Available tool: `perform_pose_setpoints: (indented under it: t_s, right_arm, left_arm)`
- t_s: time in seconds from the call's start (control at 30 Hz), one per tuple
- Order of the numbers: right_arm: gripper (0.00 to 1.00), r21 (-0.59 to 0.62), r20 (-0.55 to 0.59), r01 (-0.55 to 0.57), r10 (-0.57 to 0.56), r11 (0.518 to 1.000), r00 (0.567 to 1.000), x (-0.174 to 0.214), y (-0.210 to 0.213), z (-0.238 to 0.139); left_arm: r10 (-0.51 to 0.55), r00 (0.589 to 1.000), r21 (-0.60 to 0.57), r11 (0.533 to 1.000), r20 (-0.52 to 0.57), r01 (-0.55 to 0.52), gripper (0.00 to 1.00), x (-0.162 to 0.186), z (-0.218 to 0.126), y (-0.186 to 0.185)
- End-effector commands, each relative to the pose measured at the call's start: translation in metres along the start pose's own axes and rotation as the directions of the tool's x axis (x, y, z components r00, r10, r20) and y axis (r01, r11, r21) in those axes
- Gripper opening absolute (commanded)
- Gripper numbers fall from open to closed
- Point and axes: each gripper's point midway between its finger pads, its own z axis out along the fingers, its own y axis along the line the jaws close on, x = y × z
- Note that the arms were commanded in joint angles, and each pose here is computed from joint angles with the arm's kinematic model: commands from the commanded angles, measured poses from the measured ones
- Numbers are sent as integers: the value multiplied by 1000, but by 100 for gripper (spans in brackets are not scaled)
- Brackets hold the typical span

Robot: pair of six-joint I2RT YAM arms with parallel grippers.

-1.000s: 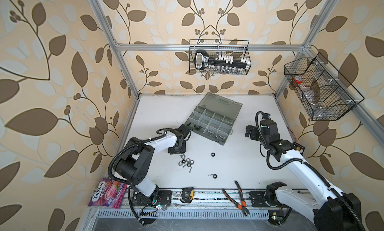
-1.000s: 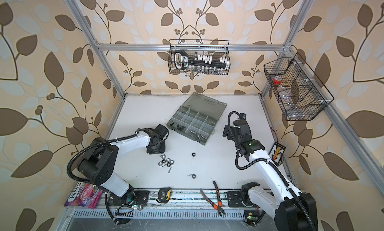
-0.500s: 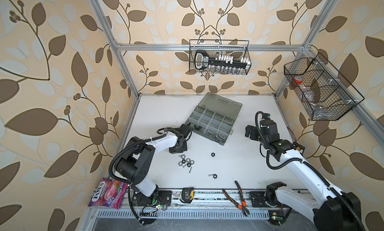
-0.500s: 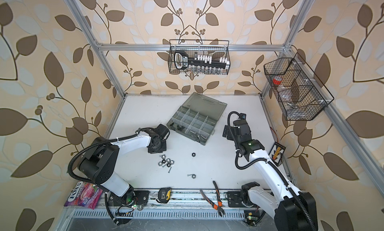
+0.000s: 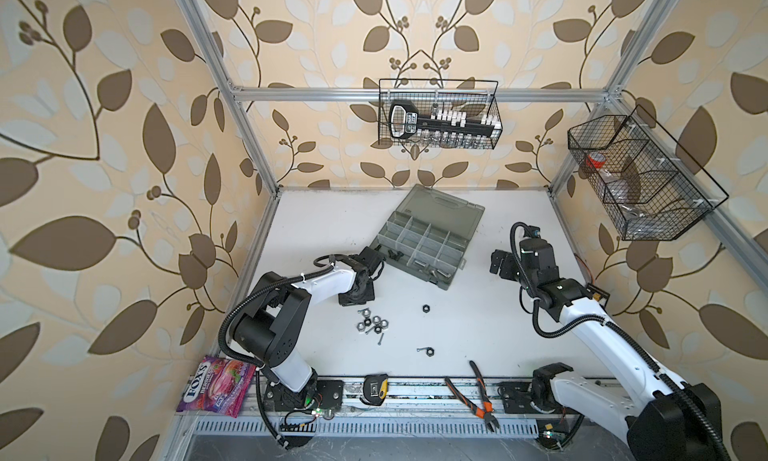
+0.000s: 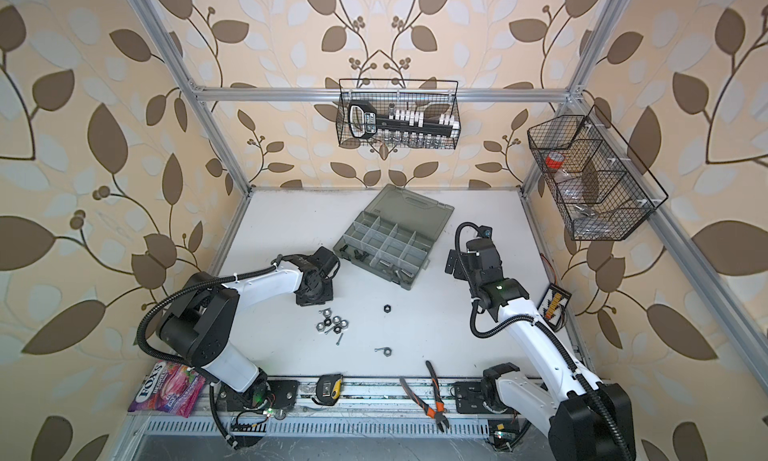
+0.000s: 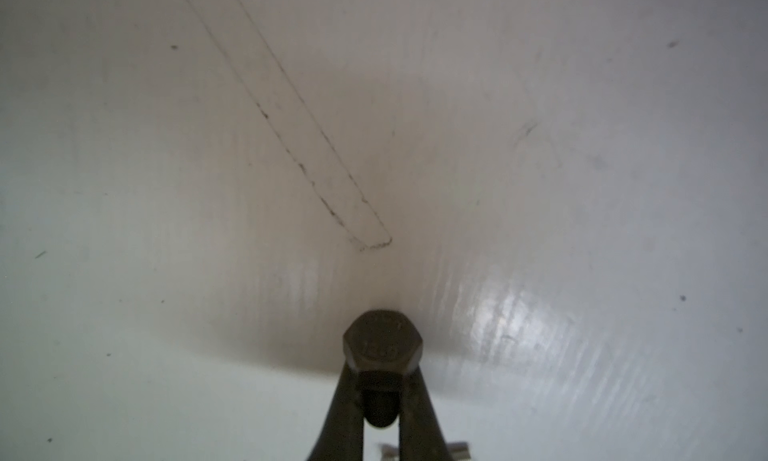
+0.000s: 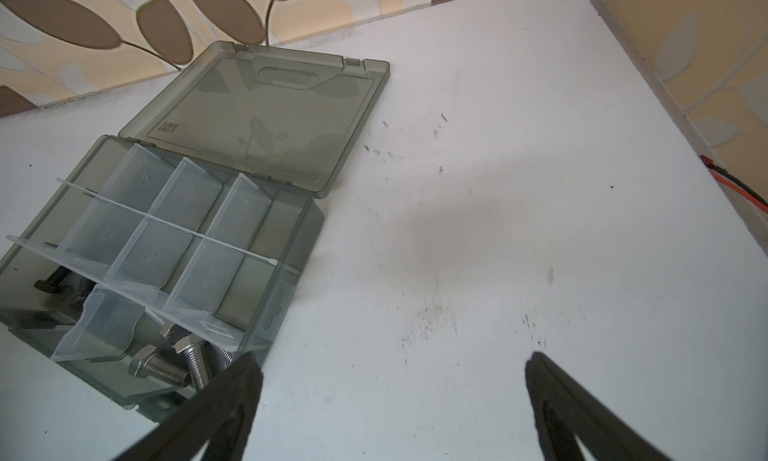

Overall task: Sort the screws and nuts into containers
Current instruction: 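Lower the left gripper, grasp the black bolt and lift it, then carry the black bolt with the left gripper over the corner compartment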

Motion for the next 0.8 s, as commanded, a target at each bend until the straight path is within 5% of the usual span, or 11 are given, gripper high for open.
perform_pose_setpoints:
  t_s: [0.0, 0.77]
  right_arm:
    - [100, 17, 20, -2, 1, 1000, 1000, -9, -3, -4]
    - [99, 22, 19, 2, -3, 1000, 1000, -8, -4, -4]
  left_arm:
    - [-3, 1000, -32, 999, -1, 3, 6, -6, -6, 3]
    - [-30, 994, 126, 992, 105, 17, 5, -57, -56, -40]
